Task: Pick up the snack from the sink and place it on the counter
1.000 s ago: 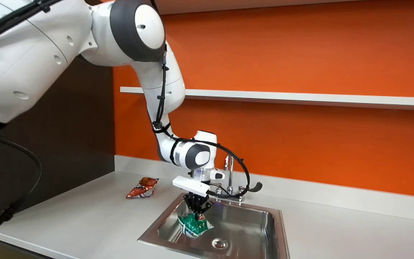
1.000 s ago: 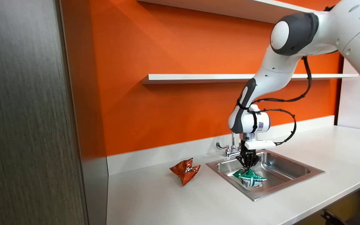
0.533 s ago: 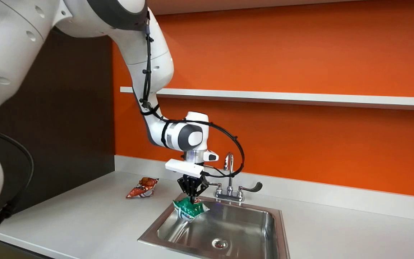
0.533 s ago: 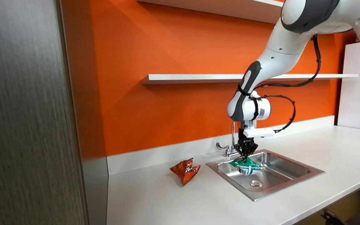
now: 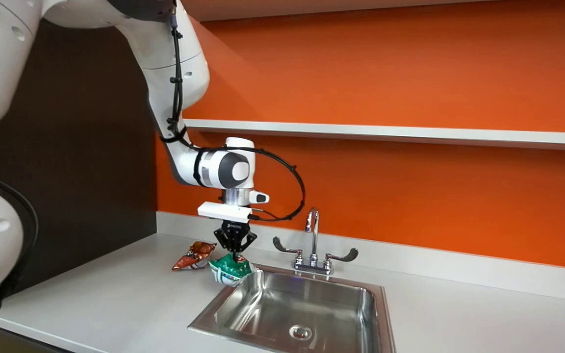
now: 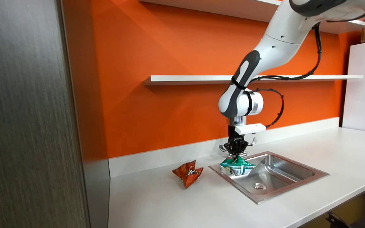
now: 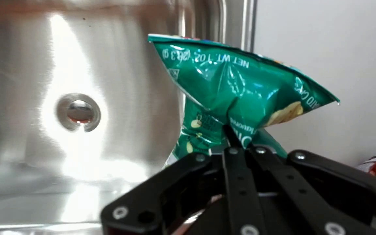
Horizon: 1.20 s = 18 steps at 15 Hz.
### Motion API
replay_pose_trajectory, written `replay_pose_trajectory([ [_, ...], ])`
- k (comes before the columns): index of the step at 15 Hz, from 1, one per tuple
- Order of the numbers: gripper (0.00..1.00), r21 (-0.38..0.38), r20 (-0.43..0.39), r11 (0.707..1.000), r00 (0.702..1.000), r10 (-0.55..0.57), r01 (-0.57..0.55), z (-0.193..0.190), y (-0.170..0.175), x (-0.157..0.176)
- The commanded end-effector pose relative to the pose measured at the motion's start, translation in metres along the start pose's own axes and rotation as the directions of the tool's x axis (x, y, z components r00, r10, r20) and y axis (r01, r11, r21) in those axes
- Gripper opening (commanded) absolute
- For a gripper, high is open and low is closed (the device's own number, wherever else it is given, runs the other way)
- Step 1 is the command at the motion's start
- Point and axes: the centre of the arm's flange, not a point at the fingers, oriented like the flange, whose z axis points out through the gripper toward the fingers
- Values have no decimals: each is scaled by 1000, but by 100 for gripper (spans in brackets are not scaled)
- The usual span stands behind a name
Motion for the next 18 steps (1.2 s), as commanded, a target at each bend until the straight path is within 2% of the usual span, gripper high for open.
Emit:
replay_pose_trajectory([
  [1, 0, -7, 47, 995, 994, -97, 97, 1, -58, 4],
  [6, 0, 9, 106, 973, 967, -231, 232, 21, -126, 1],
  [12, 0, 25, 154, 957, 945, -288, 288, 42, -154, -11],
  [13, 27, 24, 153, 958, 946, -287, 287, 41, -155, -13],
  [15, 34, 23, 144, 959, 949, -282, 281, 34, -154, -15],
  [18, 58, 17, 124, 962, 955, -271, 271, 16, -152, -18],
])
